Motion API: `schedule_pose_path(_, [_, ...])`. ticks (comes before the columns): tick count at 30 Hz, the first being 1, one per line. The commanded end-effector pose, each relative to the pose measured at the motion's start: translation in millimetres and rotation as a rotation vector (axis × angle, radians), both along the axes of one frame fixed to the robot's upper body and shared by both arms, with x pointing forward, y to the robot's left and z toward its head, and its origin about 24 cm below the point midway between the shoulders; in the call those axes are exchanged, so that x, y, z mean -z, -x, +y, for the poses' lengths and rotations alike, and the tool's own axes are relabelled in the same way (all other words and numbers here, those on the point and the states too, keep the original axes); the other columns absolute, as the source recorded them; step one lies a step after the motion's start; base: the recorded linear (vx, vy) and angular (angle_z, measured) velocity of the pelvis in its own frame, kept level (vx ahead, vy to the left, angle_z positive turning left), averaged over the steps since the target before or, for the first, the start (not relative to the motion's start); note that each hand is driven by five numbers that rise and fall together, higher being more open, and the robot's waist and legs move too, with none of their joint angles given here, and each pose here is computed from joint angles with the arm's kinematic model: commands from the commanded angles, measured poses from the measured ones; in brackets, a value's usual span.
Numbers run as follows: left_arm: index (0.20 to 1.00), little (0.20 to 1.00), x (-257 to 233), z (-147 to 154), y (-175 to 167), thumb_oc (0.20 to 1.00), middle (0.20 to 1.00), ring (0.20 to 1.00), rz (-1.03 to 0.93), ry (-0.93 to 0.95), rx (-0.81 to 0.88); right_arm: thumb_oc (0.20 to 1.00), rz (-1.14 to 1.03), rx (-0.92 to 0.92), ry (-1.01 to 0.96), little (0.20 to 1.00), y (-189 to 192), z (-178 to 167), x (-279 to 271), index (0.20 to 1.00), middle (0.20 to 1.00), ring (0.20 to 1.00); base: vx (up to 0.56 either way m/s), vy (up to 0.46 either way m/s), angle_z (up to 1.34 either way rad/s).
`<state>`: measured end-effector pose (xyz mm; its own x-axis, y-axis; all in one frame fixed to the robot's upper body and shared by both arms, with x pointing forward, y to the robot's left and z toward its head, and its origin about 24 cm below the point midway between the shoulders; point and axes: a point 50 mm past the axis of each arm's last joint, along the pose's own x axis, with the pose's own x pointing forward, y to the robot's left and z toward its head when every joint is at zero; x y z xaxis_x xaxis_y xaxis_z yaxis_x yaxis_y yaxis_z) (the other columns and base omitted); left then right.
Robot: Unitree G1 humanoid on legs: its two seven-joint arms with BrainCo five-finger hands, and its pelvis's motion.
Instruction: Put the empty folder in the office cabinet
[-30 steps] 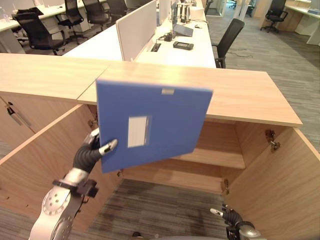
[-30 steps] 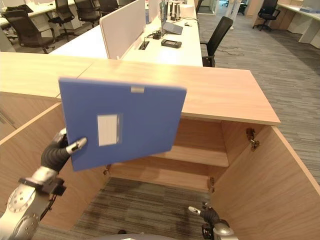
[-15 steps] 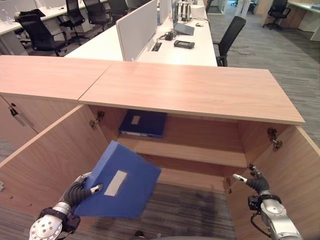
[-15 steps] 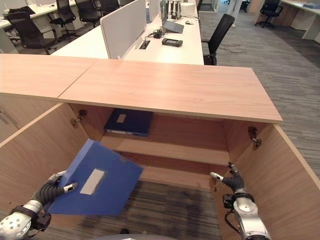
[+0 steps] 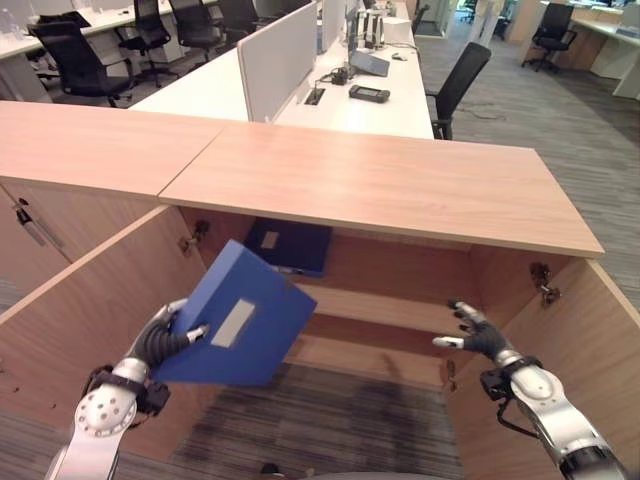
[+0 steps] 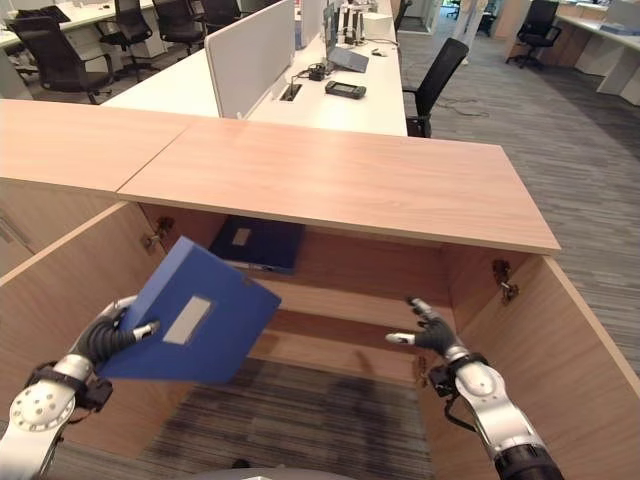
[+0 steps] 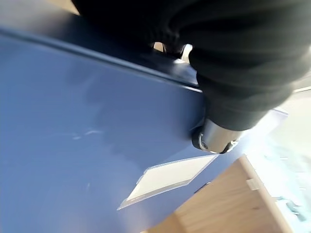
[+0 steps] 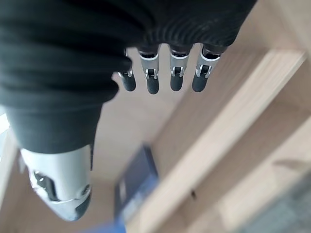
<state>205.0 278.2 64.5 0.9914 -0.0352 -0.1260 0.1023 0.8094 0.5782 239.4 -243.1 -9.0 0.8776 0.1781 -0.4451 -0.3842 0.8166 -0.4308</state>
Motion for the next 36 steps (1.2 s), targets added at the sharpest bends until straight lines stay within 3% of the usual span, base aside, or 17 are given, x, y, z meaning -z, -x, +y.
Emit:
schedule_pose_path(1, [0.2, 0.2, -50, -20, -16, 0.2, 0.2, 0.2, -0.233, 0.03, 0.173, 1.0, -0.092, -0.11, 0.006, 1.0, -32, 12, -27, 1.0, 1.0, 1.0, 0.0, 0.0, 0.0])
schedule_pose_path(7, [0.2, 0.2, -62, -49, -29, 0.2, 0.2, 0.2, -0.232, 0.008, 0.377, 1.0, -0.209, -0.306, 0.036, 1.0, -58, 54, -58, 1.0, 1.0, 1.0, 0.0, 0.0, 0.0])
schedule_pose_path(13, [0.2, 0.2, -73, -67, -36, 0.2, 0.2, 0.2, -0.247, 0.025, 0.49, 1.0, -0.345, -0.361, 0.08, 1.0, -78, 73, -88, 1.0, 1.0, 1.0, 0.0, 0.0, 0.0])
schedule_pose_path(24, [0.2, 0.2, -82, -57, -37, 0.2, 0.2, 0.2, -0.246, -0.032, 0.478, 1.0, -0.44, -0.258, 0.097, 1.0, -80, 48, -111, 1.0, 1.0, 1.0, 0.0, 0.0, 0.0])
schedule_pose_path(36, [0.2, 0.2, -83, -71, -50, 0.2, 0.2, 0.2, -0.305, -0.025, 0.488, 1.0, -0.351, -0.434, -0.116, 1.0, -69, 89, -103, 1.0, 1.0, 1.0, 0.0, 0.0, 0.0])
